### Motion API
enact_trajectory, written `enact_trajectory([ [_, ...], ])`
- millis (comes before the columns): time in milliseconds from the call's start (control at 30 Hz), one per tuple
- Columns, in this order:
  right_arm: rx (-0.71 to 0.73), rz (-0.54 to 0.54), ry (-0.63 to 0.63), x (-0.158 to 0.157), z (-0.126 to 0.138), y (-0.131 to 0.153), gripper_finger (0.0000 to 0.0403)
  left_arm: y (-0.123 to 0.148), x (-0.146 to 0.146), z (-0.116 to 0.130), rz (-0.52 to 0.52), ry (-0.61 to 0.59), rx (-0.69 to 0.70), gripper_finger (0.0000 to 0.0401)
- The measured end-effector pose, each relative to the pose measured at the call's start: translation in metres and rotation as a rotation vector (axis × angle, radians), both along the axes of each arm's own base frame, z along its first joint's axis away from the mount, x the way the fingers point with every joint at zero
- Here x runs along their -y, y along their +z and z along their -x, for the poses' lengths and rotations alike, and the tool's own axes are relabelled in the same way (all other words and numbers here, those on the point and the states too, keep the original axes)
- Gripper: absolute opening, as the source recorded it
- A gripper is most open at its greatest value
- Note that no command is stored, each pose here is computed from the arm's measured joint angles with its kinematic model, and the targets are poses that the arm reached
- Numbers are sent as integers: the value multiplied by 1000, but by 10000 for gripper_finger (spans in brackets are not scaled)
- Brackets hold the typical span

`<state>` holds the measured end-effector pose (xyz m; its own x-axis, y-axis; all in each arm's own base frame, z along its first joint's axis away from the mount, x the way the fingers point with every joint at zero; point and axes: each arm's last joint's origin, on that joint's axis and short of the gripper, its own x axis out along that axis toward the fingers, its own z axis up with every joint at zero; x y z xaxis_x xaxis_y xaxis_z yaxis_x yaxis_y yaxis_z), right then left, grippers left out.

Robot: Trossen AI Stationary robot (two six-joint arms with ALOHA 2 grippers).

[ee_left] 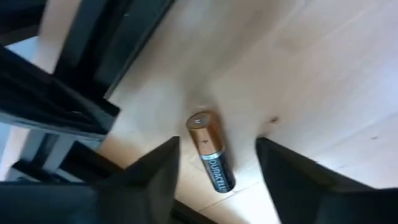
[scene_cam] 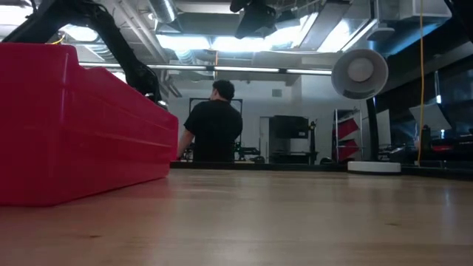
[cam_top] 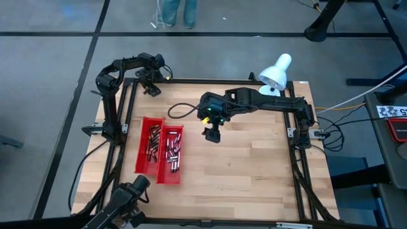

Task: Sort batteries
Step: Put the black battery into the left red bin

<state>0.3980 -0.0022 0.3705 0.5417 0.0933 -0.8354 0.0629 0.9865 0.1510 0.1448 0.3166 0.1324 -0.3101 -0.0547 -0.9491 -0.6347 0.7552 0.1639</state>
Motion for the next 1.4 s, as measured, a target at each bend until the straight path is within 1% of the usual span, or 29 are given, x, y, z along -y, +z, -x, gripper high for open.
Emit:
enact_trajectory([
  [233,1,2,-2,0,0,0,321,-1,2,-1,21,3,23,59],
  [267,1,2,-3,0,0,0,321,-1,2,-1,22,4,24,40],
  [300,1,1,-4,0,0,0,321,-1,1,-1,22,5,24,31],
  [400,1,1,-4,0,0,0,321,3,2,-1,7,13,28,31],
  [533,2,3,0,0,0,0,321,17,5,1,-30,41,59,37],
  [633,4,13,14,0,0,0,321,40,11,2,-52,77,133,35],
  [700,4,18,21,0,0,0,321,53,17,2,-46,104,187,34],
  [867,13,47,36,1,-1,0,321,97,44,-1,-26,129,352,37],
  [933,27,56,42,1,-2,1,321,116,60,-5,-38,108,406,40],
  [1033,50,80,42,2,-4,2,321,146,92,-6,-87,78,459,37],
  [1133,69,86,38,2,-5,3,321,163,130,-4,-106,55,486,35],
  [1233,87,87,37,2,-7,5,321,170,171,3,-104,60,505,40],
  [1300,100,87,36,2,-7,5,321,169,194,7,-99,74,527,44],
  [1400,125,89,36,2,-9,7,321,164,225,16,-56,128,563,42],
])
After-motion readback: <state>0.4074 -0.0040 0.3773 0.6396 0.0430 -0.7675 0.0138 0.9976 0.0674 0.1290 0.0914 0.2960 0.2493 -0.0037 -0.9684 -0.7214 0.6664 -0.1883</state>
